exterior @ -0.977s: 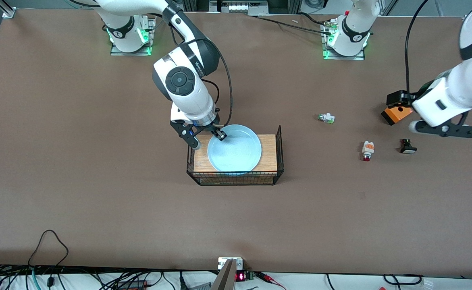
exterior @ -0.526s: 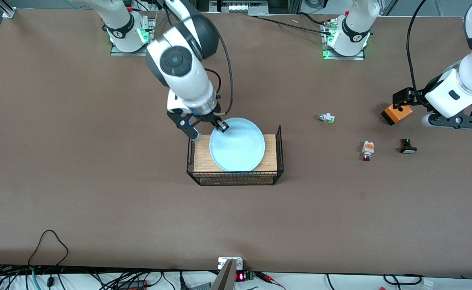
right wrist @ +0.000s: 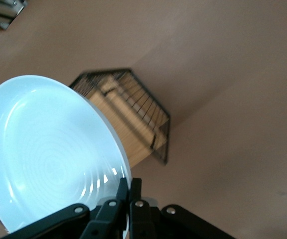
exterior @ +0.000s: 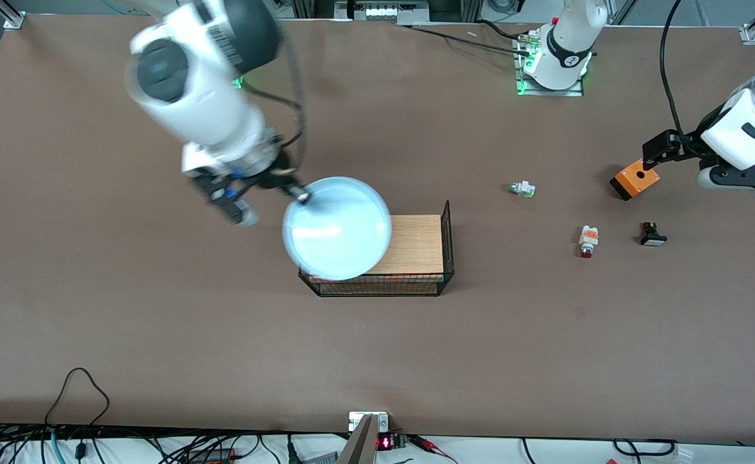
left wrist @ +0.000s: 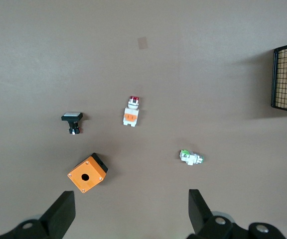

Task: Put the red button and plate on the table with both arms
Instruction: 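Lift the blue plate out of the basket with the right gripper, then lower the blue plate onto the table beside the basket with the right gripper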

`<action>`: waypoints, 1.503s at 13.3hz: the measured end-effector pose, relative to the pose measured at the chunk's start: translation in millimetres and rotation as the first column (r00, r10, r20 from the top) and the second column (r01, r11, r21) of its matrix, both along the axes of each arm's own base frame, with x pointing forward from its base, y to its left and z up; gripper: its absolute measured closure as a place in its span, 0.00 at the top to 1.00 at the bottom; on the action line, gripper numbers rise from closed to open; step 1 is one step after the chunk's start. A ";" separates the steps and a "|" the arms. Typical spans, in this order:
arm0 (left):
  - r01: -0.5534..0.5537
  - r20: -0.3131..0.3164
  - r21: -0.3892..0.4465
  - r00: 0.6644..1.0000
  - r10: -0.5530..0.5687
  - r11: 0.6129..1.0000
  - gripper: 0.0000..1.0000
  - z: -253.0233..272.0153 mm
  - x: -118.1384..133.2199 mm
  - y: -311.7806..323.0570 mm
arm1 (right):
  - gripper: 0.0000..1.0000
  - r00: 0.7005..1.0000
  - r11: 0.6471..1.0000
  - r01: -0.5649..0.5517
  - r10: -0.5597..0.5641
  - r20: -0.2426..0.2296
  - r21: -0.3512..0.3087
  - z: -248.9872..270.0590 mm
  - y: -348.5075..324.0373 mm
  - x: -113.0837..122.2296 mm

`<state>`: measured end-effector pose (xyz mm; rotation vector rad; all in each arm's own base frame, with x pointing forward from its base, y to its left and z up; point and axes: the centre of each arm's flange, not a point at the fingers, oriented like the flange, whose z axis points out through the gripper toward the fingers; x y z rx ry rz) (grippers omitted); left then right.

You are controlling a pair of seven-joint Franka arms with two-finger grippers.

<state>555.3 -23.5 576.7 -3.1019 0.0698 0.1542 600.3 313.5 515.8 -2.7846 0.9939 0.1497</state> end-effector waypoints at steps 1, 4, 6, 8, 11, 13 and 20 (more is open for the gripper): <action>0.000 -0.001 0.000 1.000 0.000 1.000 1.00 -1.2 0.1 0.3 | 0.03 0.999 0.999 -0.038 0.038 -0.014 -0.007 -3.5 -34.3 13.2; -0.002 0.000 0.000 1.000 0.002 1.000 1.00 -1.4 0.5 1.2 | 0.03 0.981 0.983 -0.183 0.182 -0.067 -0.006 -13.6 -134.5 37.0; -0.002 0.001 0.000 1.000 0.002 1.000 1.00 -1.4 0.5 1.0 | 0.03 0.954 0.956 -0.293 0.294 -0.061 0.018 -18.3 -212.2 48.8; -0.002 0.001 0.000 1.000 0.002 1.000 1.00 -1.5 0.6 1.3 | 0.03 0.925 0.928 -0.370 0.373 -0.068 0.050 -38.7 -295.2 49.9; -0.003 -0.003 -0.002 1.000 0.003 1.000 1.00 -3.7 6.2 2.1 | 0.03 0.867 0.875 -0.481 0.484 -0.116 0.062 -110.4 -370.4 30.9; -0.002 -0.028 -0.007 1.000 0.002 1.000 1.00 -4.1 19.3 1.7 | 0.03 0.838 0.844 -0.534 0.536 -0.098 0.047 -163.3 -383.1 18.8; -0.004 -0.025 -0.014 1.000 0.003 1.000 1.00 -4.1 34.9 3.3 | 0.03 0.769 0.768 -0.637 0.639 0.014 -0.068 -309.6 -385.2 -52.0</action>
